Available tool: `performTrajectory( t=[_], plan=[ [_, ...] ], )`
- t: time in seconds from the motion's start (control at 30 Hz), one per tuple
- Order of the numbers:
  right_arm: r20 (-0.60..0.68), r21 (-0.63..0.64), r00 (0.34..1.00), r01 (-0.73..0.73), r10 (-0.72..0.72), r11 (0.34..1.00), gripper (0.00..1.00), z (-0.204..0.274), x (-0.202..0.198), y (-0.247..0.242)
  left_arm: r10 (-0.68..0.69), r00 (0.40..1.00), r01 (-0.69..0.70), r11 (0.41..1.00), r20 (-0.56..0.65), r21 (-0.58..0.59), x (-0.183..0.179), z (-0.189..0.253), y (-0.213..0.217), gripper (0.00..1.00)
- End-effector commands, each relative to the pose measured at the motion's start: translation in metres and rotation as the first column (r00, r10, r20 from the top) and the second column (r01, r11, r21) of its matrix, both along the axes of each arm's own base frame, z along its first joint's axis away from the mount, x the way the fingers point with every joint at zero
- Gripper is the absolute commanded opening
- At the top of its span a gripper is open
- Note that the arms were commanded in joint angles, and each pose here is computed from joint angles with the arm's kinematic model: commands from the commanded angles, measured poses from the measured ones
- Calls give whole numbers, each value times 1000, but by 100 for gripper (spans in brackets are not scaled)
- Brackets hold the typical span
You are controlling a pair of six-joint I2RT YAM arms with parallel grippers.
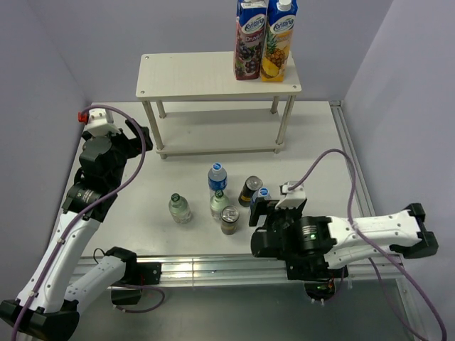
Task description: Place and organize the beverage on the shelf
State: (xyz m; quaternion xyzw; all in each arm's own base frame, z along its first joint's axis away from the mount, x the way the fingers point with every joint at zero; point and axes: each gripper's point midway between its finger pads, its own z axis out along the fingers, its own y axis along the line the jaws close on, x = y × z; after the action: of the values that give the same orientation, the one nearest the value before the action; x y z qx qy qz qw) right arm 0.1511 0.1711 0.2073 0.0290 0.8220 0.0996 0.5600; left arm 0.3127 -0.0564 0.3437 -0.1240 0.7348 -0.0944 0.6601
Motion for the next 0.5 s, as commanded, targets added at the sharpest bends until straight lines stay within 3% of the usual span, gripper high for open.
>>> performTrajectory(
  t=[0.0,0.17,0.47],
  plan=[
    [64,27,994,86,-88,996,100,1,-3,-11,12,999,-13,1000,35,18,-3,8,5,99],
    [58,-25,990,128,-127,991,100,-27,-6,-1,-3,999,2,1000,34,15,-3,9,2,99],
    [12,20,992,127,-127,992,100,-64,11,-3,-4,999,3,1000,39,11,-4,10,2,99]
  ],
)
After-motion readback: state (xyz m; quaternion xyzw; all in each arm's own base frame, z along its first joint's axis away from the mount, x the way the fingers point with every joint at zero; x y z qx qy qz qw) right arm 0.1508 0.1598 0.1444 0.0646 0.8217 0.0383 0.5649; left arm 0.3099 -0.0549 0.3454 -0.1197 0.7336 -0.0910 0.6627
